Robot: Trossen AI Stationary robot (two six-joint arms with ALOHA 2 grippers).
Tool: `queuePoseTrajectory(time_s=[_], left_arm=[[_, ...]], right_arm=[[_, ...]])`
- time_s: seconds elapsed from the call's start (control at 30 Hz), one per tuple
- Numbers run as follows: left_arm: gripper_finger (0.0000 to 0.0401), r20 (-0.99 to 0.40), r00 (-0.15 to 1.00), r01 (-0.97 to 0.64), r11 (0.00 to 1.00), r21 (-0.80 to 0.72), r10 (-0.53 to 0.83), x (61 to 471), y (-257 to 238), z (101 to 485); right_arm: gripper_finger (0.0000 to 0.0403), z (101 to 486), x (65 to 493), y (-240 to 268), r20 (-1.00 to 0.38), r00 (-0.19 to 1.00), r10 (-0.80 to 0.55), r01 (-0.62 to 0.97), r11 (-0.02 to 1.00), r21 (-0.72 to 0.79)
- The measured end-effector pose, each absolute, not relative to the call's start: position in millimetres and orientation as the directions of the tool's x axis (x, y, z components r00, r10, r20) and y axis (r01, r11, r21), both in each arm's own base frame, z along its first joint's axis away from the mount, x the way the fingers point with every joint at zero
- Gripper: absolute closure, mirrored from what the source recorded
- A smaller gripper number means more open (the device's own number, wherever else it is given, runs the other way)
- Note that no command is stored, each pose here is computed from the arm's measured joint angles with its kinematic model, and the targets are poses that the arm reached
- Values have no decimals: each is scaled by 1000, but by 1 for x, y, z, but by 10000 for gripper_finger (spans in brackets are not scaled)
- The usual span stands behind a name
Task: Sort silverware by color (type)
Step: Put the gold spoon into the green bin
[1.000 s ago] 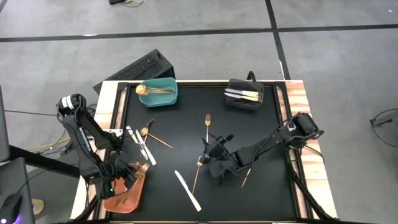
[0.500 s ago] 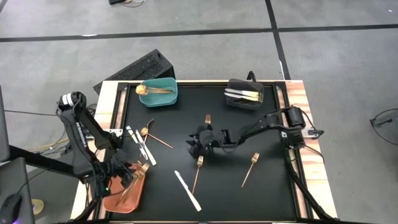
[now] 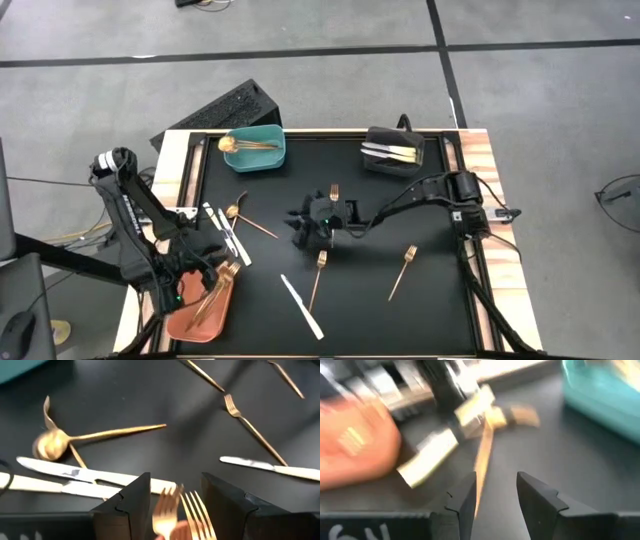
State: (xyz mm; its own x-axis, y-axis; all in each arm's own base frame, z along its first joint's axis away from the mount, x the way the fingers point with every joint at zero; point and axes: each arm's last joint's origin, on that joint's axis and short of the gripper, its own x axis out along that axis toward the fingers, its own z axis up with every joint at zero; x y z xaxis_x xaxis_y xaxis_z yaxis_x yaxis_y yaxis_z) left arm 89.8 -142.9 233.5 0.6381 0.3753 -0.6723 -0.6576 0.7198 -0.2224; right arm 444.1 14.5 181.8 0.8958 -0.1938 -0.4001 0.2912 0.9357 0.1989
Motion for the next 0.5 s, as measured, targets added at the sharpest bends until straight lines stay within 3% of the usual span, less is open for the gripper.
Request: queuePoseTrajectory(time_s=[0.13, 0.3, 0.5], left_arm=[[245, -703, 589, -690, 701, -180, 399, 99, -138, 232], [247, -725, 566, -699, 695, -169, 393, 104, -137, 232], [247, -723, 568, -691, 705, -160, 393, 105, -137, 232]], right_arm=[[241, 192, 469, 15, -387, 904, -183, 255, 956, 143], [241, 180, 496, 19, -466, 866, -179, 238, 969, 71], [241, 149, 532, 20, -466, 865, -187, 244, 968, 63]])
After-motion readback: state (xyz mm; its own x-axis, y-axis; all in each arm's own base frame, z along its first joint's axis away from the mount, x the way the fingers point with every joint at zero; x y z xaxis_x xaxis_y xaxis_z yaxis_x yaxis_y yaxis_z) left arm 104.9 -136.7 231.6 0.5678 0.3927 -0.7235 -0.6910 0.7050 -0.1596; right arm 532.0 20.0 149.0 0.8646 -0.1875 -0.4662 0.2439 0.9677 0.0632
